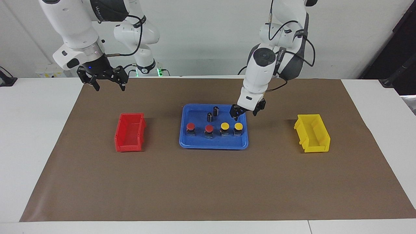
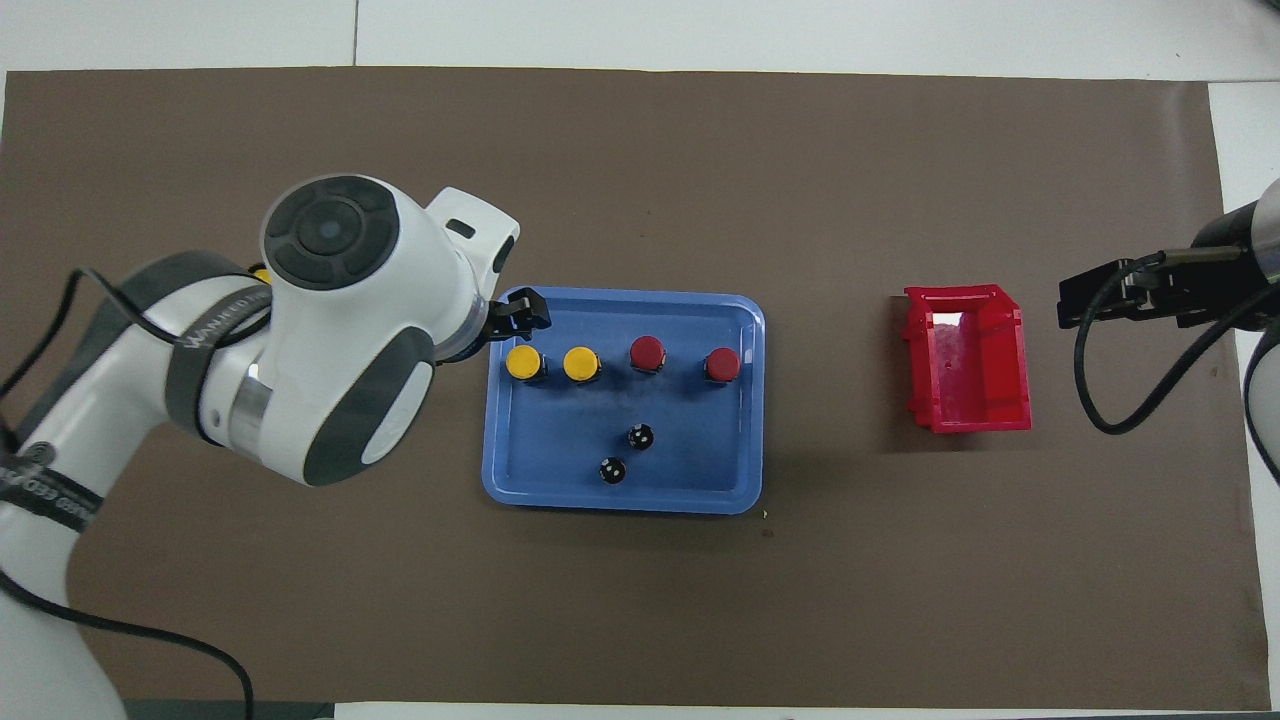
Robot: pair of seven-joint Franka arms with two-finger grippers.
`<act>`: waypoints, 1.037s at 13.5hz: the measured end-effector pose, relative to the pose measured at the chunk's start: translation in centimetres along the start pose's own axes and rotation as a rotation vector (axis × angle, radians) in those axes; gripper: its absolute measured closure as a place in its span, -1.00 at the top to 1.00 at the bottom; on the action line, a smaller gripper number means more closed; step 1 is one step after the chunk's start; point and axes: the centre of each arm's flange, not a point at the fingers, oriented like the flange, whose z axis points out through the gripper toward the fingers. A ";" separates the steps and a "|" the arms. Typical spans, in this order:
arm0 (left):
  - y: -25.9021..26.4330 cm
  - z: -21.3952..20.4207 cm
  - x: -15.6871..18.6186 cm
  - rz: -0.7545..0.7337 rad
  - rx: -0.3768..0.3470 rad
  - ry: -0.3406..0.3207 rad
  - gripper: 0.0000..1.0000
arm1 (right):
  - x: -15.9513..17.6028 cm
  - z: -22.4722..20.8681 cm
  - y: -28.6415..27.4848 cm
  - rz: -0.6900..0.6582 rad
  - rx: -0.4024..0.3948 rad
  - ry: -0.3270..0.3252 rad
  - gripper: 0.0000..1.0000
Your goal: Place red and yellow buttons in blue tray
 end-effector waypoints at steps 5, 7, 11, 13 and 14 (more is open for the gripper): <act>-15.5 -7.0 5.4 0.159 0.006 -0.035 1.00 | 0.0 -0.1 0.0 0.000 0.000 0.001 1.00; -20.5 -8.6 6.1 0.242 -0.001 -0.034 1.00 | 0.0 -0.1 0.0 0.000 0.000 0.001 1.00; -25.0 -11.8 5.3 0.291 -0.011 0.003 1.00 | 0.0 -0.1 0.2 0.003 0.000 0.001 1.00; -25.3 -12.6 4.7 0.293 -0.012 0.005 1.00 | 0.0 -0.1 0.3 0.005 0.000 0.001 1.00; -25.3 -12.7 4.5 0.295 -0.012 0.001 1.00 | 0.0 -0.1 0.3 0.006 0.000 0.001 1.00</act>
